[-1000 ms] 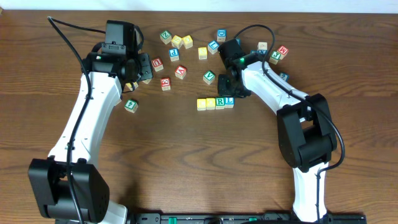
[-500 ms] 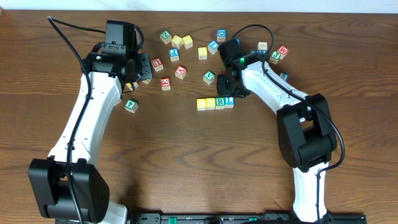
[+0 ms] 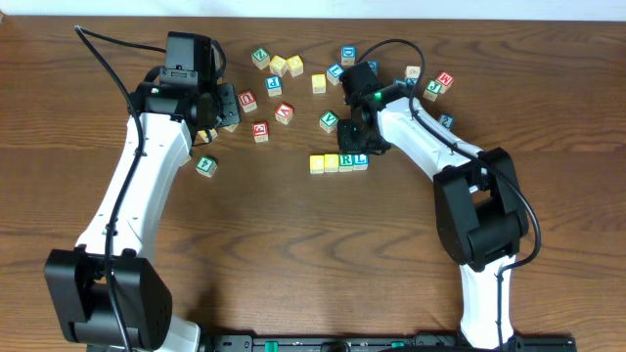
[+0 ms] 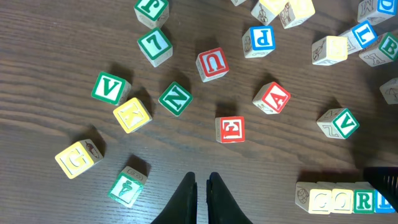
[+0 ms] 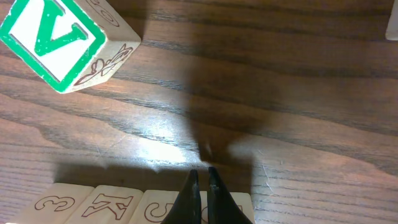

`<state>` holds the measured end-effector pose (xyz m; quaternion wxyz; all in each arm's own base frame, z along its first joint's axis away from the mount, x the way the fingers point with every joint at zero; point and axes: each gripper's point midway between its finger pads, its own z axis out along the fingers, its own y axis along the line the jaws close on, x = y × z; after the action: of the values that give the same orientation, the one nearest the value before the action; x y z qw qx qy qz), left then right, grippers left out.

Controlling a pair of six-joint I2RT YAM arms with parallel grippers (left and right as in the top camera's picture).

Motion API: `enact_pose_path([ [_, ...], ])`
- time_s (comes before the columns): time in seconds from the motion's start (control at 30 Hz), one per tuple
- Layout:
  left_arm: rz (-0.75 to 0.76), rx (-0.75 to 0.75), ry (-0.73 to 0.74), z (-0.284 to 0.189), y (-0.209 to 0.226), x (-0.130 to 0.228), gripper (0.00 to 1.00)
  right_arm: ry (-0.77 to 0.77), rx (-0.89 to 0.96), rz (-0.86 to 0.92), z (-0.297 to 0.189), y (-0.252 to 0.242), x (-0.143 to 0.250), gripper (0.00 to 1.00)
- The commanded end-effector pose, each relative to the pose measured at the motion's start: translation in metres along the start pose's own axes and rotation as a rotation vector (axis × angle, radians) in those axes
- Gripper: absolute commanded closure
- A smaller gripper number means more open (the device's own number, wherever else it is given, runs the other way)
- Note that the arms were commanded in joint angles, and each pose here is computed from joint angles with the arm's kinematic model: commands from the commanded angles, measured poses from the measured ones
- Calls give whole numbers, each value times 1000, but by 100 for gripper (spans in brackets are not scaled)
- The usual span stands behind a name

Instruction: Spell out CORL

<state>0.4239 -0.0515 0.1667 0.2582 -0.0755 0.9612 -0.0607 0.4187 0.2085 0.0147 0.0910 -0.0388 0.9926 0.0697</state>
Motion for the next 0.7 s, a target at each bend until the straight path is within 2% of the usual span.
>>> enact_pose_path([
  [0.0,11,-8,-12,-3,2,-4,92,-13,-15,-34,-7,8,0,99],
  [0.43,10,-8,-13,-3,2,-4,92,-66,-23,10,-30,-4,-28,99],
  [0.67,11,-8,-13,-3,2,-4,92,-28,-3,52,-44,-17,-27,99],
])
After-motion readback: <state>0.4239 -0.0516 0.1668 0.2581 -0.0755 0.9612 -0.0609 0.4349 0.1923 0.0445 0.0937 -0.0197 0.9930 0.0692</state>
